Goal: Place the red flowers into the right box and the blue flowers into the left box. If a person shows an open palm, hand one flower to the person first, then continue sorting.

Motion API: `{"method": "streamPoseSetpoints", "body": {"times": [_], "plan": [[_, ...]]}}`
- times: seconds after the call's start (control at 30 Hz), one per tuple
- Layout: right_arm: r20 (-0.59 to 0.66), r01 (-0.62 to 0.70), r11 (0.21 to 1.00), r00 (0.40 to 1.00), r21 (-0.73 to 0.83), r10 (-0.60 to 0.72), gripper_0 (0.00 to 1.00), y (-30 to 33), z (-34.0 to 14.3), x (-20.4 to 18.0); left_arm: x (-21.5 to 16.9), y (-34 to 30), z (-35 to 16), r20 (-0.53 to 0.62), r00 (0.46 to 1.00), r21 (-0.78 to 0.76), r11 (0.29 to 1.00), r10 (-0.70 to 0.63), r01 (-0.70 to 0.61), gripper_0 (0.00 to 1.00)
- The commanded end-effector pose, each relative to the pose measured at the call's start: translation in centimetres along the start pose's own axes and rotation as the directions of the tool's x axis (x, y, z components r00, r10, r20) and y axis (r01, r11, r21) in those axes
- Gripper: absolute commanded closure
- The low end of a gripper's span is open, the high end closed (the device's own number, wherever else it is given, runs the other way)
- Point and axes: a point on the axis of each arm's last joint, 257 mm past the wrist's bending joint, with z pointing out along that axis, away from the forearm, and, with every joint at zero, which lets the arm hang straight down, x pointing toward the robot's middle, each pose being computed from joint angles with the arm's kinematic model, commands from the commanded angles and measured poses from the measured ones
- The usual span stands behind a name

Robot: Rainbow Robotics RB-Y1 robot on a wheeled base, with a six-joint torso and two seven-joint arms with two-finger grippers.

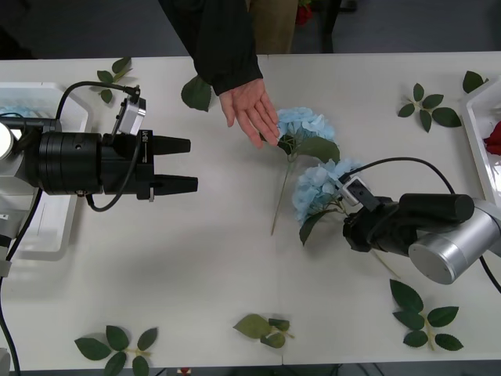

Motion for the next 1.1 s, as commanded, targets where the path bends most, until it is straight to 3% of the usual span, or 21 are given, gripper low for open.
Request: {"method": "streamPoseSetpoints", "body": {"times": [0.03,0.23,0.53,0.87,1.1], "plan": [[0.104,-0.058,0.998,0.993,-0.026,0.060,1.00,-0.2,-0.5,-4.7,-1.4,-0.8,0.7,0.023,0.995,0.017,0.995,0.094,-0.095,0.00],[0.185,-0.187,0.979,0.962,-0.077,0.199,1.00,-2.4,-3.9,-8.8,-1.4,-0.8,0.7,0.023,0.995,0.017,0.995,0.094,-0.095,0.00],[0.149,-0.384,0.899,0.896,-0.209,0.417,1.00,-6.8,-11.9,-14.0,-1.4,-0.8,0.7,0.023,0.995,0.017,0.995,0.094,-0.095,0.00],[0.203,-0.458,0.870,0.848,-0.183,0.489,1.00,-4.9,-20.9,-21.3,-1.4,-0.8,0.7,0.023,0.995,0.017,0.995,0.094,-0.095,0.00],[0.382,-0.457,0.882,0.799,-0.117,0.464,1.00,1.0,-23.1,-28.4,-1.4,-0.8,0.7,0.023,0.995,0.017,0.995,0.094,-0.095,0.00]]}}
